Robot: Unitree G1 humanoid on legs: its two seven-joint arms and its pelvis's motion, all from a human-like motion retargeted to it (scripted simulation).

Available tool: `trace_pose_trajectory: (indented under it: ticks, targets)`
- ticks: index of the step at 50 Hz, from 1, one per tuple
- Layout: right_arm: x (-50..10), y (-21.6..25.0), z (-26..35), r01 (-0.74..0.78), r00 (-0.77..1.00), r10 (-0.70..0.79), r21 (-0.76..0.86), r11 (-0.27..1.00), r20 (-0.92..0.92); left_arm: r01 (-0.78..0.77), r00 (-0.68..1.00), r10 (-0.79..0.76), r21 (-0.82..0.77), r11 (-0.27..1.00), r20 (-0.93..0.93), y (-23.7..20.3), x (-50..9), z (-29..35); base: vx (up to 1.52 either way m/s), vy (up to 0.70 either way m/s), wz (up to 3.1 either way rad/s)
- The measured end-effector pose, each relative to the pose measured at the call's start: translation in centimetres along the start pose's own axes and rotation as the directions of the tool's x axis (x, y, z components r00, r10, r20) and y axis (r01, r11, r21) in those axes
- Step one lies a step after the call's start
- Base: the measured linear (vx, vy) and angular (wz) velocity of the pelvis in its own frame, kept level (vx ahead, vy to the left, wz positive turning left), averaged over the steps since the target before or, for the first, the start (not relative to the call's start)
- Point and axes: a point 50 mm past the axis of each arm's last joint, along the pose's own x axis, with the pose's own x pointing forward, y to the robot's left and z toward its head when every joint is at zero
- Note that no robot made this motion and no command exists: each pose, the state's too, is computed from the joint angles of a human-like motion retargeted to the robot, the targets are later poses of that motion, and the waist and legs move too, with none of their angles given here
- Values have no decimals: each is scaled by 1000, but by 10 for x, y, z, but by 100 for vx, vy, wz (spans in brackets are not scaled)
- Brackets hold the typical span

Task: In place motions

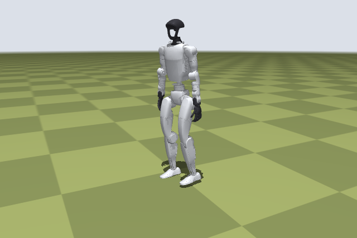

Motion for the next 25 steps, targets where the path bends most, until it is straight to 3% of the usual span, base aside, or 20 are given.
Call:
trace_pose_trajectory:
  ticks: [6, 12, 20, 25]
  targets:
    - [0, -2, -2, -3, 1000, 3, 16, 1000, 0, 45, 999, -45, 108, 993, -6, 4, 0, -5, 1, 16, -213]
    - [-2, -7, 39, 34, 989, -40, 42, 999, 142, 104, 992, -90, 175, 979, -87, -1, -2, -19, -20, 10, -152]
    - [-6, 2, 67, -7, 969, 11, -19, 1000, 246, 42, 990, 33, 504, 862, -140, 30, -6, -42, -18, -10, -318]
    - [-6, -5, 65, 31, 976, -33, 12, 999, 217, 105, 969, 18, 475, 874, -248, 23, -12, -68, -7, -16, -375]
